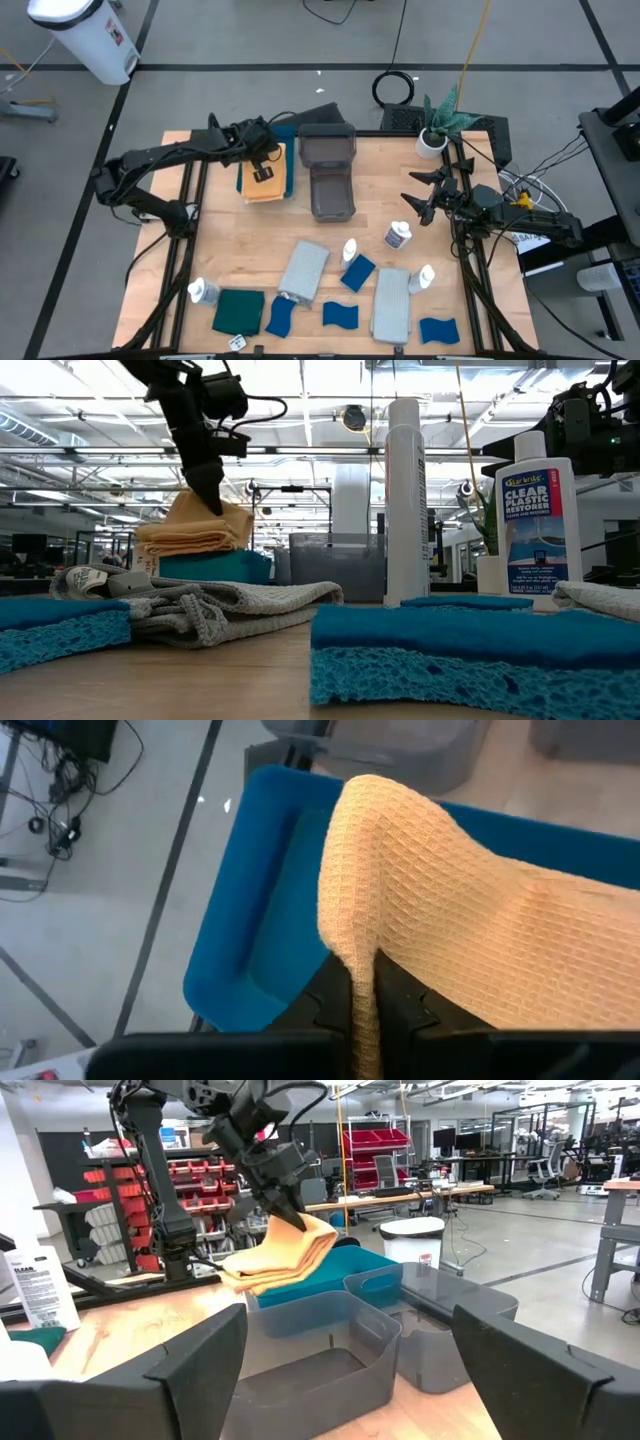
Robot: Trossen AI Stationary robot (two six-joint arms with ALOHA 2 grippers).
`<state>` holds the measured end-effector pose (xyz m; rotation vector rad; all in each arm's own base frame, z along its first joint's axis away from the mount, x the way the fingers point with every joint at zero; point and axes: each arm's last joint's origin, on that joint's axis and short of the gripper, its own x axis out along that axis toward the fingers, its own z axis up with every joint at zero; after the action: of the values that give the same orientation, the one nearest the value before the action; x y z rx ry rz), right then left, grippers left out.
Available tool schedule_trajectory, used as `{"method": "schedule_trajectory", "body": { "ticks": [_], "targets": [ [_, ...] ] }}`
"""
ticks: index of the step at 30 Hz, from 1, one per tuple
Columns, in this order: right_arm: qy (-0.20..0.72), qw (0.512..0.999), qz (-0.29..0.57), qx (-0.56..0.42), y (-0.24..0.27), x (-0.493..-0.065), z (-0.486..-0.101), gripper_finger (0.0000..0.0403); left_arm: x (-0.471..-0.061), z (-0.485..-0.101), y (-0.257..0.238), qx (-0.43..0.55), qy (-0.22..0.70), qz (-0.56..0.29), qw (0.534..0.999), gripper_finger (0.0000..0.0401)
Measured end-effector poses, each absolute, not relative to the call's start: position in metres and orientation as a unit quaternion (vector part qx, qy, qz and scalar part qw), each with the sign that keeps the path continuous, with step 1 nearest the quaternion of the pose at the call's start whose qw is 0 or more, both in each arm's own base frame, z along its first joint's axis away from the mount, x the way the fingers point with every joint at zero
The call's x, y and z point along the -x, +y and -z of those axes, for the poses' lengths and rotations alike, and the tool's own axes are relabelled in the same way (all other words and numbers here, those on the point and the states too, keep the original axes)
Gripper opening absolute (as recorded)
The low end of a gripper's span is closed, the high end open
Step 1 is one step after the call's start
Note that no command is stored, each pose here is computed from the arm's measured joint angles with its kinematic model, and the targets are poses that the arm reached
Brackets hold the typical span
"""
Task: Pick & Place Kitchen Items
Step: Put the orange microfiber towel into the blue bin
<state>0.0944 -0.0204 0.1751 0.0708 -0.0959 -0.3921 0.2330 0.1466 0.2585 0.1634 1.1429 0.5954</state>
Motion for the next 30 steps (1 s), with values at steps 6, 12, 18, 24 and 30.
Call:
{"method": "schedule_trajectory", "body": {
  "ticks": [6, 12, 18, 24, 30],
  "targets": [
    [-0.048, 0.979, 0.195, -0.035, -0.02, -0.094, -0.175, 0.0334, -0.232, -0.257, 0.155, -0.069, 0.526, -0.289, 0.797, 0.0036],
    [-0.048, 0.979, 0.195, -0.035, -0.02, -0.094, -0.175, 0.0334, -0.235, -0.248, 0.163, -0.053, 0.533, -0.279, 0.797, 0.0021],
    [-0.047, 0.979, 0.195, -0.035, -0.02, -0.094, -0.175, 0.0334, -0.241, -0.228, 0.174, -0.038, 0.555, -0.275, 0.784, 0.0026],
    [-0.048, 0.979, 0.195, -0.035, -0.02, -0.094, -0.175, 0.0334, -0.25, -0.211, 0.185, -0.044, 0.562, -0.275, 0.778, 0.0034],
    [-0.047, 0.979, 0.195, -0.035, -0.02, -0.094, -0.175, 0.0334, -0.252, -0.2, 0.196, -0.047, 0.566, -0.278, 0.775, 0.0036]
  ]
}}
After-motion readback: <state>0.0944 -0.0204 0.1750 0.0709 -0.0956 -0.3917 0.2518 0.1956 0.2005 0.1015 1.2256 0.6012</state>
